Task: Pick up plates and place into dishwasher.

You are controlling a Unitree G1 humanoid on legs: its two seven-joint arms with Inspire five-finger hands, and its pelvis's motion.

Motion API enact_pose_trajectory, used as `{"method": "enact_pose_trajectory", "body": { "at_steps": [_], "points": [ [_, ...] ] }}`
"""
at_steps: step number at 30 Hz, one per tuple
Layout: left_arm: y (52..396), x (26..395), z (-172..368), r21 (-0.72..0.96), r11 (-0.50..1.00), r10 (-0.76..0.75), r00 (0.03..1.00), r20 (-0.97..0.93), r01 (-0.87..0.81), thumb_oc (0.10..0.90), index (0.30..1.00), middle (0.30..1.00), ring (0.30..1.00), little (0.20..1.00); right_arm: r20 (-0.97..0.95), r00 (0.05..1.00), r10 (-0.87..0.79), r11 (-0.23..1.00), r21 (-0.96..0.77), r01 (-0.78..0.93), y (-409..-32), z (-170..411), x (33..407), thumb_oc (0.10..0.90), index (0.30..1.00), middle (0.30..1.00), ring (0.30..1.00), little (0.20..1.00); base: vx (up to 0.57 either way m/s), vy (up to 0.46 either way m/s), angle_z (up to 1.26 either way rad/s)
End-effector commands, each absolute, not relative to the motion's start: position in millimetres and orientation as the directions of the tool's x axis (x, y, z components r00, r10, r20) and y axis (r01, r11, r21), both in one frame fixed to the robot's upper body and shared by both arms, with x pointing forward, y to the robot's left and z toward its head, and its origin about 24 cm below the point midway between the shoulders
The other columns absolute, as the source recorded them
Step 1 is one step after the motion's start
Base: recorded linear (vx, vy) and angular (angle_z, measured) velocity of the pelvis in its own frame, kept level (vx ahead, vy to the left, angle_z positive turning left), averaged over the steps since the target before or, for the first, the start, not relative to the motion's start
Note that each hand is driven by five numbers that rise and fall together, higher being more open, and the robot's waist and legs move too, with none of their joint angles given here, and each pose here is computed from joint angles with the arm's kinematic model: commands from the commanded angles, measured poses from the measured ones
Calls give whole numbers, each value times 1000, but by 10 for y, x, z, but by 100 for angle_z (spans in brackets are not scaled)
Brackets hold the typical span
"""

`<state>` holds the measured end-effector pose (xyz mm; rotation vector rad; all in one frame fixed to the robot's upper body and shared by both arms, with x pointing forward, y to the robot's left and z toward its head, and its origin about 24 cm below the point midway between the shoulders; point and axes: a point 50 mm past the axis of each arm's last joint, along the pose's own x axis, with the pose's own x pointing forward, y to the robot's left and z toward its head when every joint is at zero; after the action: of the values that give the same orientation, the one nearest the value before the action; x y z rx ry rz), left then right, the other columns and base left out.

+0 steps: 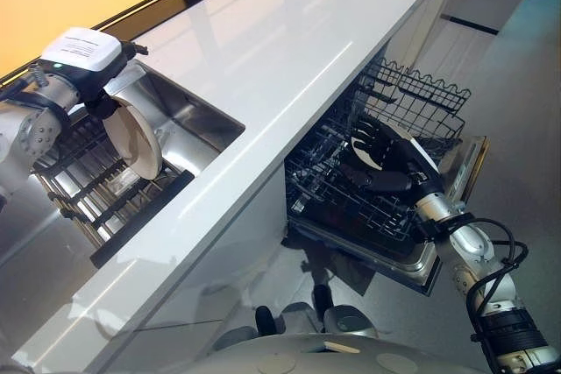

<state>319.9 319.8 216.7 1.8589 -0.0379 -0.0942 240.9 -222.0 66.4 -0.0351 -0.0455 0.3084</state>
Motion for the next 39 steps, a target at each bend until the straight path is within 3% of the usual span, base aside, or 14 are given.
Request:
{"method": "enact_pose_trajectory", "body": {
  "at_steps": [1, 15, 16, 17, 18, 26, 31, 34, 39],
  "points": [
    [3385, 3184, 2769, 918, -397, 48, 998, 40, -18, 800, 900, 900, 900, 900, 288, 885, 366, 930, -147, -337, -2191, 1303, 2554, 800, 900, 900, 900, 900, 21, 11, -10],
    [3524, 3253, 2593, 845, -409, 261, 932, -252, 344, 800, 900, 900, 900, 900, 298, 862, 410, 912, -150, -382, -2075, 1382, 2527, 800, 900, 900, 900, 900, 23, -7, -10],
    [3532, 3256, 2584, 844, -410, 268, 930, -251, 346, 668, 787, 787, 787, 768, 305, 859, 410, 912, -148, -383, -2072, 1394, 2526, 800, 900, 900, 900, 900, 21, -25, -10],
    [3543, 3259, 2570, 841, -419, 271, 931, -244, 343, 270, 446, 446, 446, 370, 313, 856, 412, 911, -148, -384, -2069, 1414, 2523, 800, 900, 900, 900, 900, 20, -26, -6],
    [3559, 3263, 2559, 840, -421, 276, 931, -241, 342, 100, 300, 300, 300, 200, 324, 851, 413, 911, -147, -386, -2064, 1440, 2524, 800, 900, 900, 900, 900, 22, -29, -8],
    [3534, 3291, 2683, 807, -557, 221, 972, -83, 195, 100, 300, 300, 300, 200, 478, 817, 322, 946, -125, -299, -2151, 1668, 2510, 800, 900, 900, 900, 900, 20, -38, -4],
    [3417, 3253, 2782, 799, -601, 108, 992, 59, 18, 100, 300, 300, 300, 200, 630, 766, 126, 991, -117, -66, -2345, 1921, 2483, 800, 900, 900, 900, 900, 10, -63, 1],
    [3307, 3217, 2794, 793, -606, 40, 994, 104, -58, 100, 300, 300, 300, 200, 754, 656, -46, 950, -169, 261, -2481, 2132, 2438, 800, 900, 900, 900, 900, 9, -71, 3],
    [3147, 3138, 2875, 802, -572, -54, 984, 171, -171, 100, 300, 300, 300, 200, 861, 501, -89, 899, -147, 413, -2515, 2528, 2379, 800, 900, 900, 900, 900, 23, -74, 10]
  ]
}}
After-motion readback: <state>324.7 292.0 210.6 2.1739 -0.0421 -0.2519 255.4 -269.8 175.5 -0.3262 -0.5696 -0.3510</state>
